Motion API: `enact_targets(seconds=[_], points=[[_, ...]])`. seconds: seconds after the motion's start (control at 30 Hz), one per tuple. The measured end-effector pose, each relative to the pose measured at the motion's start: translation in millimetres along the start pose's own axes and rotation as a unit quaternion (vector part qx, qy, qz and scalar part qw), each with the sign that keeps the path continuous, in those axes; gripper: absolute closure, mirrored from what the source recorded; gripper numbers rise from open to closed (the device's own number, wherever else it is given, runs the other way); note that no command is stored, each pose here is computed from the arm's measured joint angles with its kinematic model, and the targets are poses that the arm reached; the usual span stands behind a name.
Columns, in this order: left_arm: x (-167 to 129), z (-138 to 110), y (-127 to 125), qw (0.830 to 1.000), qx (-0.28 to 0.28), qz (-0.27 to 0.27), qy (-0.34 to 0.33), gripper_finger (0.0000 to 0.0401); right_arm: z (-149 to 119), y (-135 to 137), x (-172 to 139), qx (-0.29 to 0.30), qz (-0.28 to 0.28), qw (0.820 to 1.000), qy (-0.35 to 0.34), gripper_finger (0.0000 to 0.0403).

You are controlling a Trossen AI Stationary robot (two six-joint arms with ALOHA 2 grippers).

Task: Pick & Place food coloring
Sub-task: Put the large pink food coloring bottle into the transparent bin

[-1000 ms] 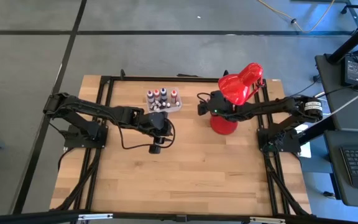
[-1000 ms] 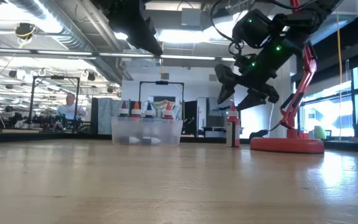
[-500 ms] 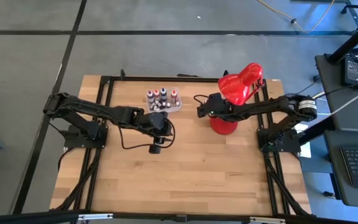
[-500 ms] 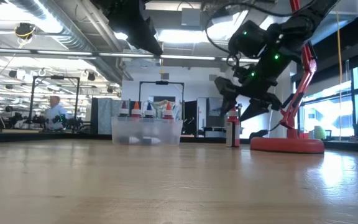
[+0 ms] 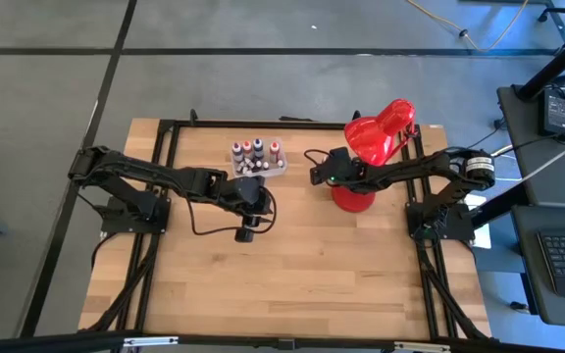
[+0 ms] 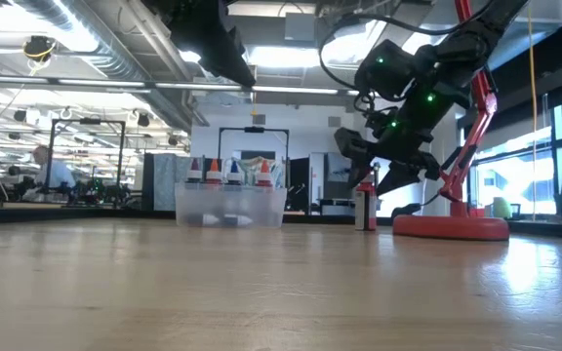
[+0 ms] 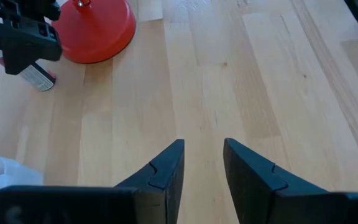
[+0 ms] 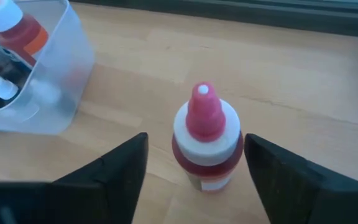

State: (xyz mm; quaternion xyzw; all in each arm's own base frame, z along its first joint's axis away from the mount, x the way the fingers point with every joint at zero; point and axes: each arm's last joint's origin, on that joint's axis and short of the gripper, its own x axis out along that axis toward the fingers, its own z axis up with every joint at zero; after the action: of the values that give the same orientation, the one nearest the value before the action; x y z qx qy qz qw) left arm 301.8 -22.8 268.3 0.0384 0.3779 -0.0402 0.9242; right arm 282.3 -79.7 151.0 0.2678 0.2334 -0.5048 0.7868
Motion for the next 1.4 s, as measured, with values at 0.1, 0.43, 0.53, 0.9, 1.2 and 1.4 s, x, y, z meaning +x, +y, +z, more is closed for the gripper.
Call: enact_targets(seconds=[0.1, 0.43, 0.53, 0.9, 1.2, 1.4], points=[[0, 0, 0, 1.0, 0.007, 0.0, 0.0, 0.0294, 0, 0, 0, -0.002, -0.001, 1.0, 0.0, 0.0166], [0, 0, 0, 1.0, 0.009, 0.001, 0.0, 0.0292, 0, -1, 0, -0.013, -0.002, 1.0, 0.001, 0.0251], [0, 0, 0, 1.0, 0.009, 0.001, 0.0, 0.0294, 0, -1, 0, -0.016, -0.002, 1.0, 0.003, 0.0255], [0, 0, 0, 1.0, -0.011, 0.001, 0.0, 0.0291, -14, 18, -15, -0.071, 0.068, 0.995, 0.018, 0.0255], [0, 1, -15, 0.997, -0.07, -0.019, 0.0, 0.029, -22, 78, -70, -0.148, 0.194, 0.97, -0.014, 0.0255], [-21, 7, -55, 0.992, -0.079, -0.095, -0.039, 0.0292, -23, 115, -120, -0.188, 0.277, 0.941, -0.044, 0.0255]])
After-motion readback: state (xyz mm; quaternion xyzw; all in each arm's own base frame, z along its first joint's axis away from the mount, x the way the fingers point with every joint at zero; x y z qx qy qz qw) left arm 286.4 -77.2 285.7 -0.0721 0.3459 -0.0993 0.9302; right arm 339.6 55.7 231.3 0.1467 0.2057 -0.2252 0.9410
